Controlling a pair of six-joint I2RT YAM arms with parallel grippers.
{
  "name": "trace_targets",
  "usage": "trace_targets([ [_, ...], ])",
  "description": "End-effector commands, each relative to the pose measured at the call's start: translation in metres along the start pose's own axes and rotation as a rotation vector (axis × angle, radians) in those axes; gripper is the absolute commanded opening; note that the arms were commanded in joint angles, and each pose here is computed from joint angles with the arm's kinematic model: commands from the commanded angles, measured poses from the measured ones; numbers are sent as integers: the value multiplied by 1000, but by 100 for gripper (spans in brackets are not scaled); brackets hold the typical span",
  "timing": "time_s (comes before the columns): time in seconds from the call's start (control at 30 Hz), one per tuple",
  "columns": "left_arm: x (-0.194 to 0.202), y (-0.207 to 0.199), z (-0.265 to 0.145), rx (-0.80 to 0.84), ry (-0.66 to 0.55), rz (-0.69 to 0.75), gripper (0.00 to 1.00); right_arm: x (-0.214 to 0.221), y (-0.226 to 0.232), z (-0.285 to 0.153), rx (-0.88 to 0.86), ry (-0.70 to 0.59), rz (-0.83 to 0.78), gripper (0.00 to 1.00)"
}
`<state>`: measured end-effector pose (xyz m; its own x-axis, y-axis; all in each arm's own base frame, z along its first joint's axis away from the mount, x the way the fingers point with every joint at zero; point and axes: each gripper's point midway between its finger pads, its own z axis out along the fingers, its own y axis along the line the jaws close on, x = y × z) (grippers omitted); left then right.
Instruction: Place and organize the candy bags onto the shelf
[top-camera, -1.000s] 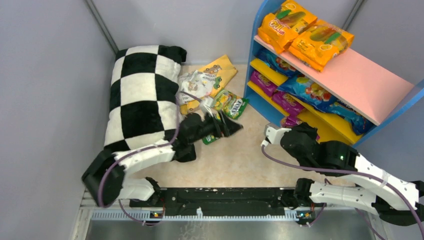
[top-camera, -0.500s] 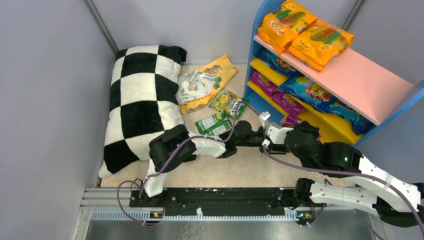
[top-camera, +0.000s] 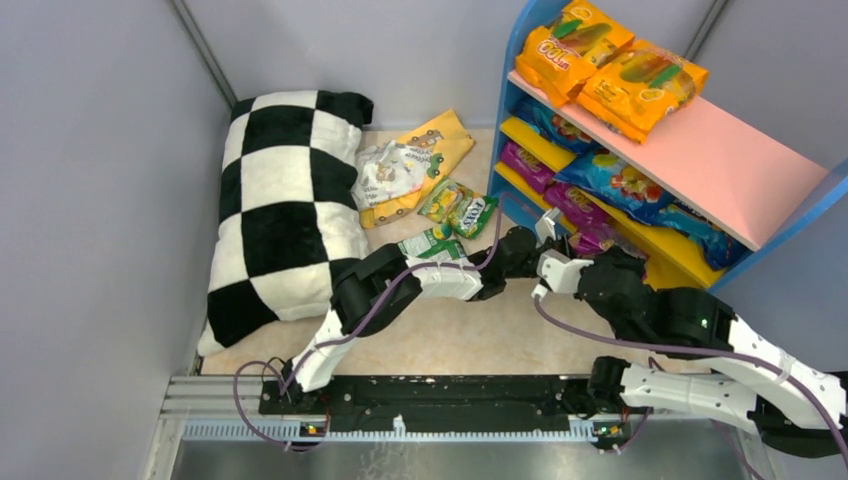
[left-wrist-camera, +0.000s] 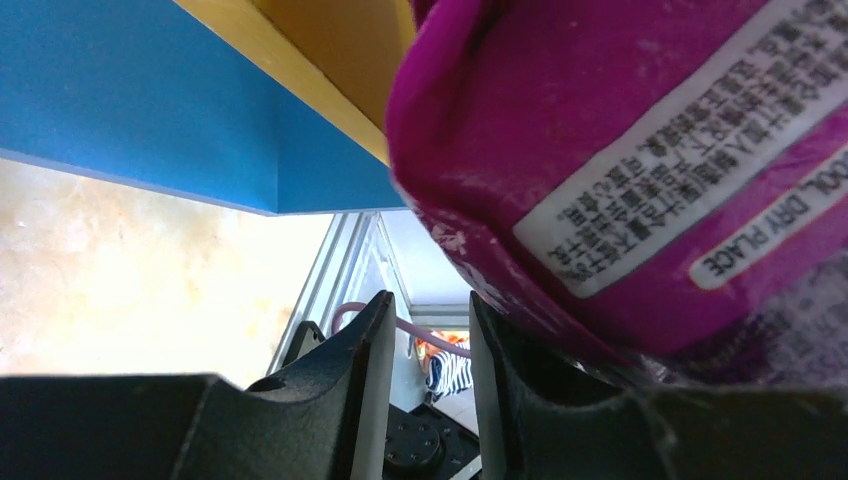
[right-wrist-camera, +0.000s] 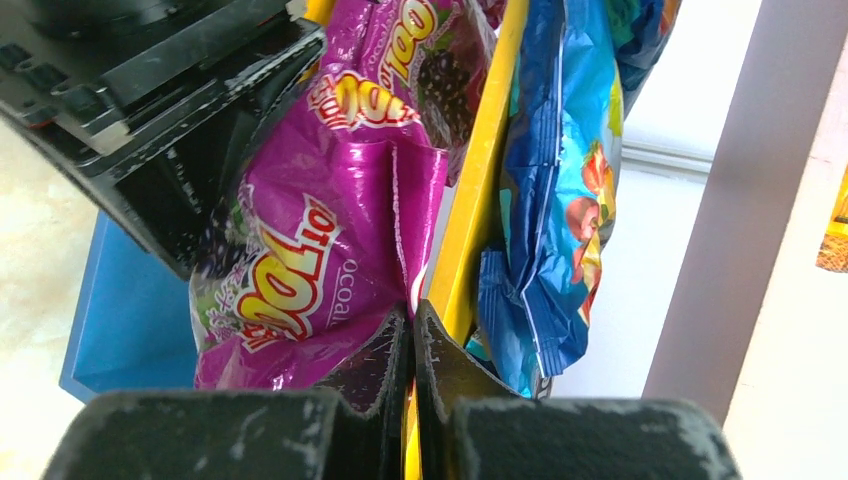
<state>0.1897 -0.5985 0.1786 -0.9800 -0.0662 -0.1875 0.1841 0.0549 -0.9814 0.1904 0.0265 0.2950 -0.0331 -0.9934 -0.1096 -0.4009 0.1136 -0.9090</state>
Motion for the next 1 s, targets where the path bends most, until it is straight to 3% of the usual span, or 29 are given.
trace_targets([
  [0.0,-18,-21,9,13,-54,-16,40,5,-12,-10,8,-44,23,0],
  [0.13,-18,-24,22,18,-28,-60,40,7,-3,-11,-38,-75,-18,0],
  [0.57,-22,-19,32,22,-81,-225,38,31,50,5,-111,44,-137,0],
  [0.87,-18,-9,31,13,-78,-235,38,30,58,10,-89,72,-31,0],
  [0.97,-16,-4,22,-14,-87,-203,45,25,61,14,-82,92,8,0],
])
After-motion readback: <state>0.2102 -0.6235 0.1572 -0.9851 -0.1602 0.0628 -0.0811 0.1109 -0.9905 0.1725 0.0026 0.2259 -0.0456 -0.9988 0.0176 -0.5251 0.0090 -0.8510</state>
